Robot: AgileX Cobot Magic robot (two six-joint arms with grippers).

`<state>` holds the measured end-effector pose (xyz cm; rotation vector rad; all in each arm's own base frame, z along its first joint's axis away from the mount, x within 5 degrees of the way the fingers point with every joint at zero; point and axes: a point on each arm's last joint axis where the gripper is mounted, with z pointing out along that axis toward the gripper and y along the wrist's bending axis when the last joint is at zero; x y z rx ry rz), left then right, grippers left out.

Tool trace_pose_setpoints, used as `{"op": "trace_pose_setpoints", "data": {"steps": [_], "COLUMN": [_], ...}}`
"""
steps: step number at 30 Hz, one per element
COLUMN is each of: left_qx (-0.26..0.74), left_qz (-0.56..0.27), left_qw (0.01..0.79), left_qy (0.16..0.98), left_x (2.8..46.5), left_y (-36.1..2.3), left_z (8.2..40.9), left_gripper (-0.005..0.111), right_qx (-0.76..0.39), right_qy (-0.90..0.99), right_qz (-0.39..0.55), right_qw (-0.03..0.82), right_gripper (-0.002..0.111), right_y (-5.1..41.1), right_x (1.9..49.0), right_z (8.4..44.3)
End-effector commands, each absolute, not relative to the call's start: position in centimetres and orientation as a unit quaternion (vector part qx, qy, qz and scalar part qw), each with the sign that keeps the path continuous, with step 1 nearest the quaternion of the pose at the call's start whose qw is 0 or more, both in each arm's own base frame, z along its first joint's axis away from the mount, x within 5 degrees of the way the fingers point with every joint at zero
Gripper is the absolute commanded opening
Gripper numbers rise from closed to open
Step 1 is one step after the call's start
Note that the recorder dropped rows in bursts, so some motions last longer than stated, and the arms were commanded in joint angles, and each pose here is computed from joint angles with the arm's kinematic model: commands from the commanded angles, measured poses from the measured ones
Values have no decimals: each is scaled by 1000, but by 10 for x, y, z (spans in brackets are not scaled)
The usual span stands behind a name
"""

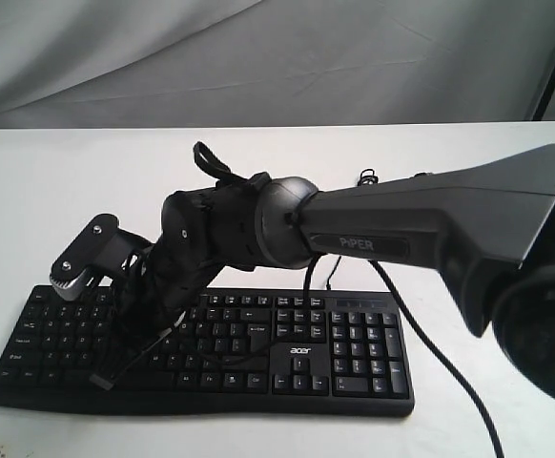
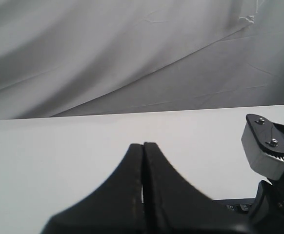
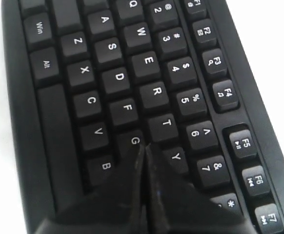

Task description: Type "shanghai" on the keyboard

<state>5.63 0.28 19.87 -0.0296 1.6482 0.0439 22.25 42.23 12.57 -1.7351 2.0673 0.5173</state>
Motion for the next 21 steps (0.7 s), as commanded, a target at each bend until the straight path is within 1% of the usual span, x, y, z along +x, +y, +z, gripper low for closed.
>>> {"op": "trace_pose_setpoints", "data": {"steps": [1, 6, 10, 15, 19, 21], "left_qx": [-13, -13, -13, -13, -13, -13], "left_qz": [14, 14, 14, 14, 14, 14], "left_qw": [683, 683, 683, 683, 683, 683], "left_qy": [730, 730, 730, 730, 730, 730], "left_x": [56, 56, 56, 56, 56, 56], "left_y": [2, 2, 2, 2, 2, 2], "left_z": [199, 199, 199, 199, 199, 199], "left_gripper": [0, 0, 0, 0, 0, 0], "right_qx": [-623, -625, -626, -627, -628, -631], "right_qy": [735, 735, 737, 738, 734, 726], "right_qz": [182, 181, 177, 177, 179, 184], "right_qw": [197, 193, 185, 176, 187, 202], "right_gripper": [0, 0, 0, 0, 0, 0], "right_y": [422, 422, 422, 421, 423, 427], "right_x": [223, 222, 222, 222, 223, 225], "right_z": [129, 129, 120, 117, 122, 137]}}
